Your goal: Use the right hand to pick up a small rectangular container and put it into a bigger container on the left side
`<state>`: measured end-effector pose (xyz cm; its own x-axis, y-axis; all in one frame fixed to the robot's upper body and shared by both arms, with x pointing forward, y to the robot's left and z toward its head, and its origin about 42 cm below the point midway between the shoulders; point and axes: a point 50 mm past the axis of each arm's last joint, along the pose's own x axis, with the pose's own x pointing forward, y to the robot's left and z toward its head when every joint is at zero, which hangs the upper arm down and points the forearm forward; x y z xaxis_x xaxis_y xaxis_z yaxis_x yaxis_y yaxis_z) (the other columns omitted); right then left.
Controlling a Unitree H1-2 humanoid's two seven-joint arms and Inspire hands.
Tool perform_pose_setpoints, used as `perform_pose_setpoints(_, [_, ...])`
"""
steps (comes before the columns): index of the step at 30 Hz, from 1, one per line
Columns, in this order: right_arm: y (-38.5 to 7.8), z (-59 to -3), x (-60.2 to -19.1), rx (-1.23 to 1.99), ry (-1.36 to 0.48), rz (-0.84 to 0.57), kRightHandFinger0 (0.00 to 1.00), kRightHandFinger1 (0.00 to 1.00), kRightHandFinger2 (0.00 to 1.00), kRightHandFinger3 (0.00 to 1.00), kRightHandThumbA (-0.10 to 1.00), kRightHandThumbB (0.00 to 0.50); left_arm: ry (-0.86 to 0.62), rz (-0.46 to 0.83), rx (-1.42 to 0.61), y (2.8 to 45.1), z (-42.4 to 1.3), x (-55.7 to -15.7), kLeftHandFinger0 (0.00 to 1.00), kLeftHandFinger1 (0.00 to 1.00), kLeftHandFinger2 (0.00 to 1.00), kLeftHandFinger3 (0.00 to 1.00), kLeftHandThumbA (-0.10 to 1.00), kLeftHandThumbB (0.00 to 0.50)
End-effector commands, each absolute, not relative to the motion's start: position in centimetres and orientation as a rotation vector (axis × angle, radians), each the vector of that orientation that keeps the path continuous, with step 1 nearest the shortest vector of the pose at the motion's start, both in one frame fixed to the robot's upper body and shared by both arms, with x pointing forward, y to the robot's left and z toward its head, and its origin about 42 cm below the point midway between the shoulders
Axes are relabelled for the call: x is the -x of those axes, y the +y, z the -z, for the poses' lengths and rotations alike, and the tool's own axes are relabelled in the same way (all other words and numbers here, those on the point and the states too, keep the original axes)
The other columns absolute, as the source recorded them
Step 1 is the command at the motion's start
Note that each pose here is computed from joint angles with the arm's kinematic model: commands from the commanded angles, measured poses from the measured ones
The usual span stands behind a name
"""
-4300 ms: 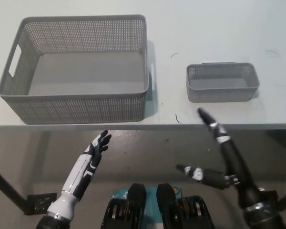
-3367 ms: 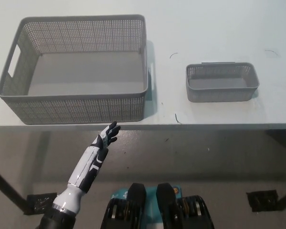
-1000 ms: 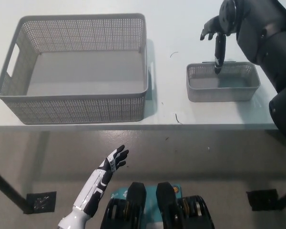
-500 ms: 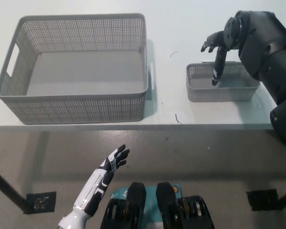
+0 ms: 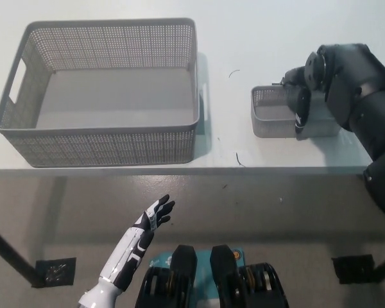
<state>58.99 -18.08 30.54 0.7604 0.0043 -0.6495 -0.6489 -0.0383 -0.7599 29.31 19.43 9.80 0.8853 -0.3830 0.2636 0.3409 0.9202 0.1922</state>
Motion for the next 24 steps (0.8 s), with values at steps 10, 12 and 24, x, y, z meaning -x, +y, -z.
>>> perform_pose_setpoints(10, [-20.5, -29.1, -59.3, 1.495, 0.367, -0.28, 0.75, 0.91, 1.0, 1.0, 0.51, 0.313, -0.373, 0.388, -0.155, 19.5, -10.9, -30.0, 1.0, 1.0, 1.0, 1.0, 1.0, 0.376])
perform_pose_setpoints(12, [-20.6, -29.2, -59.4, 1.569, 0.216, -0.224, 0.57, 0.68, 0.8, 1.0, 0.17, 0.207, -0.377, 0.386, -0.168, 19.5, -11.0, -30.0, 1.0, 1.0, 1.0, 1.0, 1.0, 0.368])
perform_pose_setpoints(24, [-20.1, -37.4, -60.6, 1.39, -0.2, -0.051, 0.02, 0.19, 0.39, 0.29, -0.1, 0.22, -0.385, 0.381, -0.187, 19.7, -11.4, -30.6, 1.0, 1.0, 1.0, 1.0, 1.0, 0.368])
